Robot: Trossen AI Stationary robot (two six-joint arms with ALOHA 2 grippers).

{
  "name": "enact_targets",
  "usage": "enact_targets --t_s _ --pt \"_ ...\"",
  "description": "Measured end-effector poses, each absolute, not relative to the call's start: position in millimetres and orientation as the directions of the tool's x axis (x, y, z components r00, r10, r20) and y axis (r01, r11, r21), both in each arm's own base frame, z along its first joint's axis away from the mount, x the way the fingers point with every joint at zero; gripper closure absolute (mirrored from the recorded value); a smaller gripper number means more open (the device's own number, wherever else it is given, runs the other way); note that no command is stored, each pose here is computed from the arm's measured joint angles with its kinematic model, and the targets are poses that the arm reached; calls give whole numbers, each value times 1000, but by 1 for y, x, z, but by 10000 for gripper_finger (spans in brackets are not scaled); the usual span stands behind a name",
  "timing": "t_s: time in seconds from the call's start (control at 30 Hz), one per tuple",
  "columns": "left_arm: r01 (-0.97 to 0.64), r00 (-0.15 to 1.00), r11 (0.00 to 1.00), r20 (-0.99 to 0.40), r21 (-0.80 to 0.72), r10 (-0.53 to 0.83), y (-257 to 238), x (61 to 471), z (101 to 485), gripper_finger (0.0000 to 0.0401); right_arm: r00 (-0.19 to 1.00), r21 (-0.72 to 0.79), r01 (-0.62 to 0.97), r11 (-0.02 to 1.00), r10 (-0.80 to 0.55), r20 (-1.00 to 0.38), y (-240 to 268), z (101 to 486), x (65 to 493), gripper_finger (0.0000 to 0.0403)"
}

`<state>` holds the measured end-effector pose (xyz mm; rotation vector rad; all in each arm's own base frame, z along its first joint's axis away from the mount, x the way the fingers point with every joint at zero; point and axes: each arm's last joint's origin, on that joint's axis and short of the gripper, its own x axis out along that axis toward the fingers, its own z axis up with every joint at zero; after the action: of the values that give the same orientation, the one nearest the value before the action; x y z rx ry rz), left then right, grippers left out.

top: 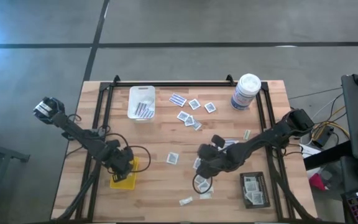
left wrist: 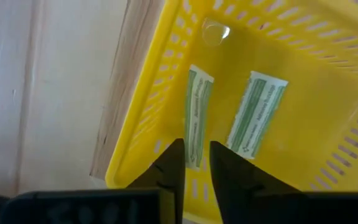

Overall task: Pick & Place First Aid Supplies
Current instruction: Put the green bandage into the yellow bin, then put the towelette pack into the black bin

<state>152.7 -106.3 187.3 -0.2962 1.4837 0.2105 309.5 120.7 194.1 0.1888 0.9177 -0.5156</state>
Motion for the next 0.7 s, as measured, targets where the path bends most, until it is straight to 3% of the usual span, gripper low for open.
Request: enact_targets --t_s 0.7 --pt "-157 153 973 -977 -170 -146 -116 170 229 316 439 -38 601 798 -370 -819 114 168 295 312"
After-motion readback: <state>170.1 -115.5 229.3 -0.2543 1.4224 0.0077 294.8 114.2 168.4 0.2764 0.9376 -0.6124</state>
